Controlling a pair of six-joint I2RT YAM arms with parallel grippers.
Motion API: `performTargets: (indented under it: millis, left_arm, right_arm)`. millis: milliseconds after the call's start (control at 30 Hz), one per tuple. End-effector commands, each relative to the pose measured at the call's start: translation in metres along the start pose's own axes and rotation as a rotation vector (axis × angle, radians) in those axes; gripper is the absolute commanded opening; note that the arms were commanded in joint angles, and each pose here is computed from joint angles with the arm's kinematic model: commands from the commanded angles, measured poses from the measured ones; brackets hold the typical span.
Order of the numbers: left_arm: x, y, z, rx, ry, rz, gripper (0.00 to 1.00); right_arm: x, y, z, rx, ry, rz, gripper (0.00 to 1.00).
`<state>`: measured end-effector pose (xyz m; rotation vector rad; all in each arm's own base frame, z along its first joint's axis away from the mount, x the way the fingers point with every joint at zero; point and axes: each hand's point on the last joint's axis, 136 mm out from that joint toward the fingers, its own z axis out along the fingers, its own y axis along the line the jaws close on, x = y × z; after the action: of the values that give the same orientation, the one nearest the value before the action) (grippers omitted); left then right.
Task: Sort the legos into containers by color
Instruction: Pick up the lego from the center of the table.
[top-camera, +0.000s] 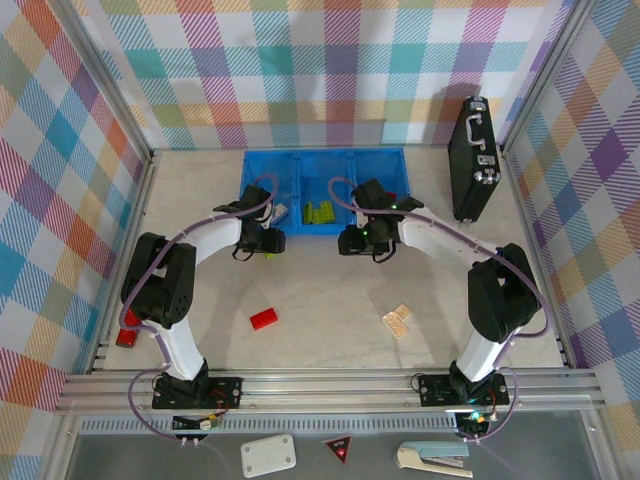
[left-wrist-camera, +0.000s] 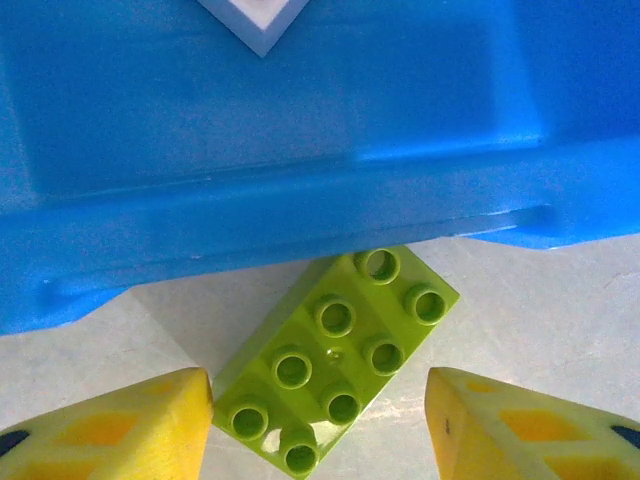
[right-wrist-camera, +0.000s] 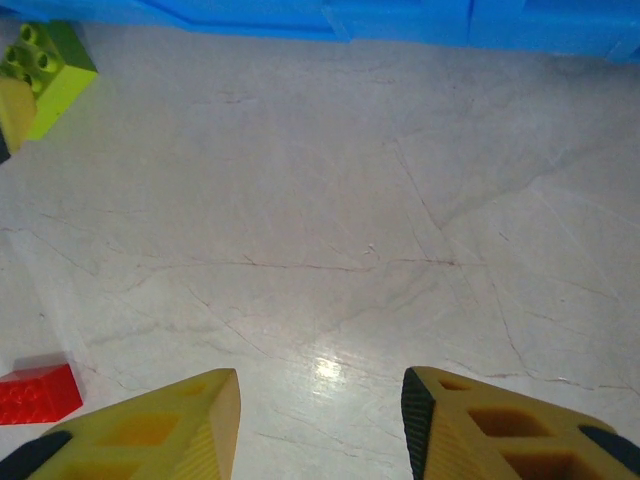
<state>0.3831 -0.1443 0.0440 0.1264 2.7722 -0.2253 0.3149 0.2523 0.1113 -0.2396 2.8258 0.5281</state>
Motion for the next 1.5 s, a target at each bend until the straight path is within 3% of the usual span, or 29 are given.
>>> performTargets:
  millis: [0, 167, 567, 1000, 1367, 1467]
  left_arm:
    - [0.017, -0.006, 0.009, -0.004, 0.057, 0.044, 0.58]
    - [0.022, -0.016, 0.006, 0.000, 0.064, 0.076, 0.62]
    - [0.037, -0.034, -0.010, -0.036, 0.062, 0.134, 0.60]
    - [0.032, -0.025, -0.006, -0.121, 0.059, 0.140, 0.66]
    - [0.038, -0.029, 0.009, -0.090, 0.091, 0.147, 0.55]
    - [0.038, -0.029, 0.008, -0.091, 0.086, 0.148, 0.48]
  right_arm:
    - [0.005, 0.003, -0.007, -0.008, -0.005, -0.001, 0.48]
    - [0.006, 0.002, -0.010, -0.004, -0.007, -0.001, 0.48]
    - [0.009, 0.003, -0.009, -0.004, 0.001, -0.003, 0.48]
    - [0.008, 0.006, -0.005, -0.003, 0.011, -0.008, 0.48]
    - [0.012, 0.004, -0.004, 0.002, 0.018, -0.006, 0.48]
    - [0.012, 0.005, -0.004, 0.001, 0.018, -0.008, 0.48]
